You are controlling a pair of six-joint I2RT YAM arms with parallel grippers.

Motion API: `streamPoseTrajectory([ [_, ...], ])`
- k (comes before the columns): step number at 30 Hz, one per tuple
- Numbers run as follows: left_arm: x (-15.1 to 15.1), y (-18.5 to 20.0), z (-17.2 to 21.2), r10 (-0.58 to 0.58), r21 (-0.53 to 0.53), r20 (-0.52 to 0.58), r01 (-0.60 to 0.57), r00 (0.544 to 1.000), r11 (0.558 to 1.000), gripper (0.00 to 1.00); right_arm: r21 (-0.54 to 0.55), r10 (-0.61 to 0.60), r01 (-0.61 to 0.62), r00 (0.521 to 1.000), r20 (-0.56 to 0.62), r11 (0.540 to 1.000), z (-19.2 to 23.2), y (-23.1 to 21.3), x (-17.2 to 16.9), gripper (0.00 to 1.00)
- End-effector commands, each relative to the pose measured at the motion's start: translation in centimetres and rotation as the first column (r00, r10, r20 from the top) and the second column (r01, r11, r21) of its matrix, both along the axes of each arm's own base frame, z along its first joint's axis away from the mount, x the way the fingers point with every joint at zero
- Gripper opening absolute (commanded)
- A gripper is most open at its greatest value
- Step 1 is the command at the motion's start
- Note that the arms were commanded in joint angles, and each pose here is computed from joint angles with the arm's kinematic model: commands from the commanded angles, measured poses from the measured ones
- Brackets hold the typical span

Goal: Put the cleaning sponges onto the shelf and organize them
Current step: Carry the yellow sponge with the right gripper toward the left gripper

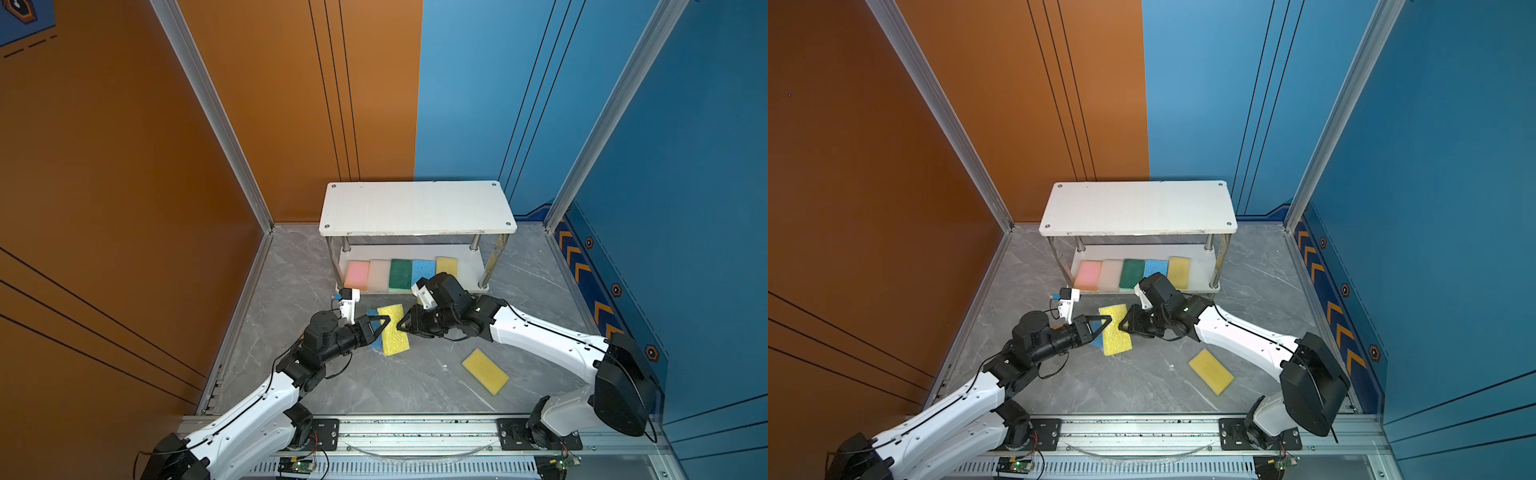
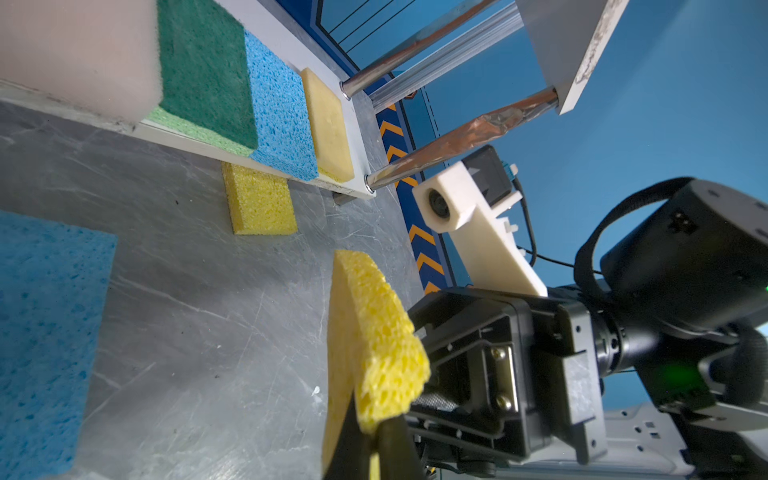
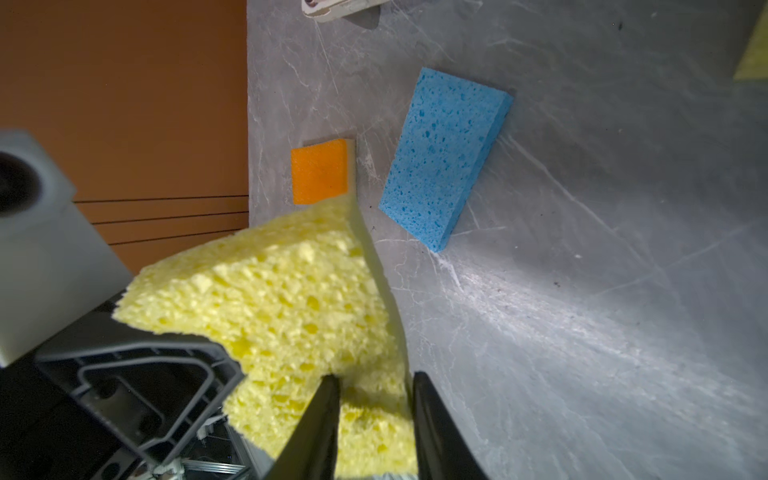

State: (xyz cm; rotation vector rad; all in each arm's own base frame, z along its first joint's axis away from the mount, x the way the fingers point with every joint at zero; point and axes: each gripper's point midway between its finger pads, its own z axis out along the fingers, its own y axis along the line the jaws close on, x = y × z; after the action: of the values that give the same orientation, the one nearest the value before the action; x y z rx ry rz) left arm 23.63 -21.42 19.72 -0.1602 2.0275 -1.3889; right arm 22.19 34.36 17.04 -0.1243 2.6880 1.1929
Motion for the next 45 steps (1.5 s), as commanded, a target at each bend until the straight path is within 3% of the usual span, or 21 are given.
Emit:
streamPoseTrajectory([
  [1,0.3,1.2,1.1,0.011,-0.05,0.001,-0.011,1.0,0.999,0.02,0.052,0.007,-0.011,0.996,0.088,0.999,3.0,-0.8,-0.1,0.57],
  [5,0.8,2.2,3.1,-0.016,-0.11,-0.008,0.015,1.0,0.994,0.02,0.058,0.062,-0.072,0.987,0.15,0.996,3.8,-1.9,-0.4,0.65],
  [10,0.9,1.7,5.2,-0.112,-0.183,-0.012,0.108,0.994,0.977,0.02,0.082,0.207,-0.226,0.958,0.197,0.971,5.0,-0.7,-2.5,0.66],
  [15,0.9,1.1,6.5,-0.164,-0.244,0.0,0.159,0.987,0.957,0.01,0.093,0.242,-0.266,0.946,0.214,0.959,5.4,-0.3,-2.9,0.65],
  [35,0.7,1.4,6.7,-0.149,-0.263,0.005,0.145,0.989,0.954,0.01,0.081,0.239,-0.258,0.952,0.193,0.963,4.4,0.3,-2.7,0.46],
  [40,0.8,1.5,6.5,-0.142,-0.261,0.001,0.137,0.99,0.955,0.01,0.081,0.229,-0.248,0.955,0.19,0.965,4.4,0.4,-2.5,0.37],
  [45,0.9,1.6,6.4,-0.14,-0.261,-0.001,0.135,0.99,0.956,0.01,0.081,0.224,-0.243,0.955,0.194,0.967,4.6,0.3,-2.5,0.22],
])
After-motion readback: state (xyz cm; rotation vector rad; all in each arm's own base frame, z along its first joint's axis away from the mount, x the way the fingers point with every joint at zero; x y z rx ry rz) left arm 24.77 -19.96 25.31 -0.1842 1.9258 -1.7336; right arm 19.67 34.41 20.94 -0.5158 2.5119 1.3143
